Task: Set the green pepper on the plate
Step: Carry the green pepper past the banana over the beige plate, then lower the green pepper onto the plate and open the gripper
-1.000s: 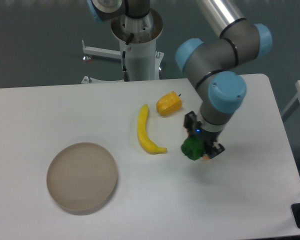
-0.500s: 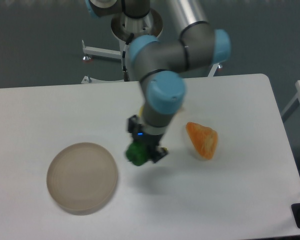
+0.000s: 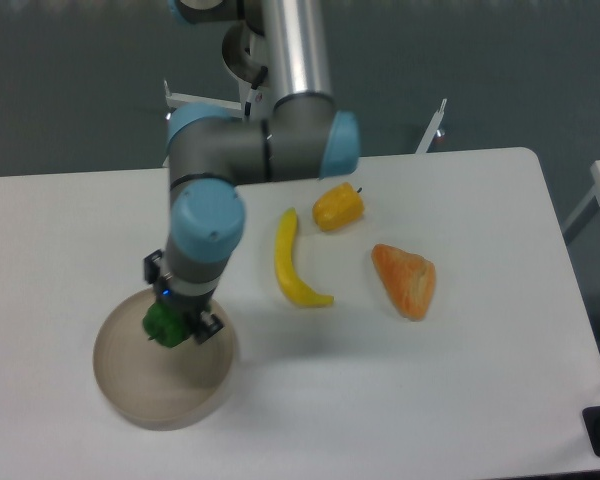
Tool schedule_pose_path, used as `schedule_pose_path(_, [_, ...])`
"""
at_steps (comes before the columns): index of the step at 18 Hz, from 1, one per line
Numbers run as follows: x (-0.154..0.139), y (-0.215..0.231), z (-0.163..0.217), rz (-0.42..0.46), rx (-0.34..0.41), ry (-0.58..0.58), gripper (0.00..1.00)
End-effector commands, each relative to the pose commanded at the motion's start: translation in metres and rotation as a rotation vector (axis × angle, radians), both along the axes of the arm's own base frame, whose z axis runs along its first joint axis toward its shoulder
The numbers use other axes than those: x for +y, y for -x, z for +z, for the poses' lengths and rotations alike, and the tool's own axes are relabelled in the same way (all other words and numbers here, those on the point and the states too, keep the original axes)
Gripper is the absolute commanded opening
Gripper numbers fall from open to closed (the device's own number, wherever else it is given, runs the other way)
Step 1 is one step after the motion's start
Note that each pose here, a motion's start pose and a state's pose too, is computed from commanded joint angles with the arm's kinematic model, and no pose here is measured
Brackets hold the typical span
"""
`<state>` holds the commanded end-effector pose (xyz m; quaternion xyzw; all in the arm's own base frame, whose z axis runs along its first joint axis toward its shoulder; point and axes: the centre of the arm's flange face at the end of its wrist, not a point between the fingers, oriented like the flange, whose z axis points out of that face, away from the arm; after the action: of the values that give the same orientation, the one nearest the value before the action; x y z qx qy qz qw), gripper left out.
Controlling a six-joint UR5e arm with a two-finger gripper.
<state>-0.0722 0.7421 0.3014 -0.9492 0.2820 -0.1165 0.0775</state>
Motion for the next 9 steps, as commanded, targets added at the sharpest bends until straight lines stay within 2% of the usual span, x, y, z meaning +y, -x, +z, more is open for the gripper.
schedule_pose_path(2, [0.0036, -0.0071, -0.0128, -0.015, -0.003, 0.010, 0.28])
schedule_pose_path(3, [0.0038, -0.0071, -0.0140, -0.018, -0.004, 0.011, 0.35])
schedule_pose_path(4, [0.0042, -0.0070, -0.0150, -0.021, -0.003, 0.010, 0.50])
schedule_pose_path(5, [0.0040, -0.0070, -0.0151, -0.021, -0.004, 0.012, 0.69])
schedule_pose_path(6, [0.0038, -0.0069, -0.0141, -0.018, -0.002, 0.012, 1.00])
schedule_pose_path(9, [0.0030, -0.0074, -0.0097, -0.021, 0.009, 0.007, 1.00])
